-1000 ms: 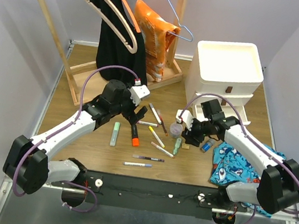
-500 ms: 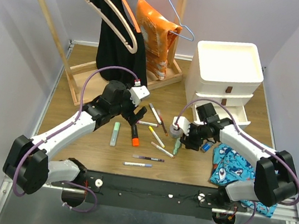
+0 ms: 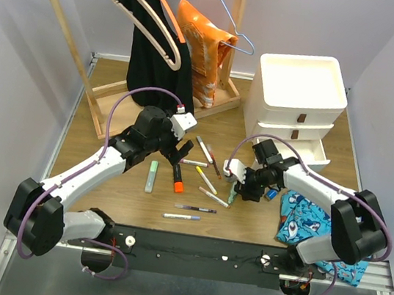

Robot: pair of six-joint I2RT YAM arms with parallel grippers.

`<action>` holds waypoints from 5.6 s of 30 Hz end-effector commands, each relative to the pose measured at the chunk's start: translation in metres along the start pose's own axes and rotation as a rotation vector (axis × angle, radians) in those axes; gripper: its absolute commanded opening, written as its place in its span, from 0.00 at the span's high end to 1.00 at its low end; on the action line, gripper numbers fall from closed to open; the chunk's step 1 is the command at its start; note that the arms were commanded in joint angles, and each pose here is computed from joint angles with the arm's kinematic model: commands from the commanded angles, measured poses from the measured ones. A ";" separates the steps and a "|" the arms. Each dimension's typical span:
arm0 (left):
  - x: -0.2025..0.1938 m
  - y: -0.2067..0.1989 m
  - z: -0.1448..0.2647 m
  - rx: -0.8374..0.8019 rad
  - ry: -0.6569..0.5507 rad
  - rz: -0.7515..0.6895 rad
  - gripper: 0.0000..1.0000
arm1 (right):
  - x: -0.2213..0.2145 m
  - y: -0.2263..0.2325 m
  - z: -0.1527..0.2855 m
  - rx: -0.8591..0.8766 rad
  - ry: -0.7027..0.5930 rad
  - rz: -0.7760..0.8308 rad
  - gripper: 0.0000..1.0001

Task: Sort the stationery into containers
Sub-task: Pick up the stationery from the center of the board, then place the stationery in the drawer, then pick up the stationery from the center of the board, then place the stationery in the drawer.

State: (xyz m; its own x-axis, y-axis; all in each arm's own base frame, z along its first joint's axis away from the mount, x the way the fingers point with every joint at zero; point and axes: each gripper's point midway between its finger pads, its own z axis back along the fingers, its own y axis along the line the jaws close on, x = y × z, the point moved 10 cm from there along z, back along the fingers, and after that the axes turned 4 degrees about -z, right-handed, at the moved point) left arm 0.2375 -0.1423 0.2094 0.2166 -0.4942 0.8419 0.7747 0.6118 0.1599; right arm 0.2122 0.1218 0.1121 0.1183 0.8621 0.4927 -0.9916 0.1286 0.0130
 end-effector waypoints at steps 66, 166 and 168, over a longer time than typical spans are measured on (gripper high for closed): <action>0.015 0.008 0.000 0.012 -0.078 0.018 0.01 | 0.008 -0.071 0.124 -0.598 -0.174 -0.361 0.52; -0.001 0.038 0.021 0.132 -0.105 0.113 0.01 | 0.005 -0.089 0.104 -0.473 0.089 0.285 0.93; -0.001 0.037 0.021 0.129 -0.102 0.113 0.01 | -0.001 -0.098 0.103 -0.469 0.122 0.306 0.92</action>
State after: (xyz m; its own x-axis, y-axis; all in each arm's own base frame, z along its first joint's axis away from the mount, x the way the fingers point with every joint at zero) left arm 0.2510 -0.1027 0.2139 0.2622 -0.3784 0.8877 0.6577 0.7433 0.1225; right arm 0.2825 0.0715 0.2094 -0.0942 0.9100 0.4038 -0.8872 0.1073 -0.4488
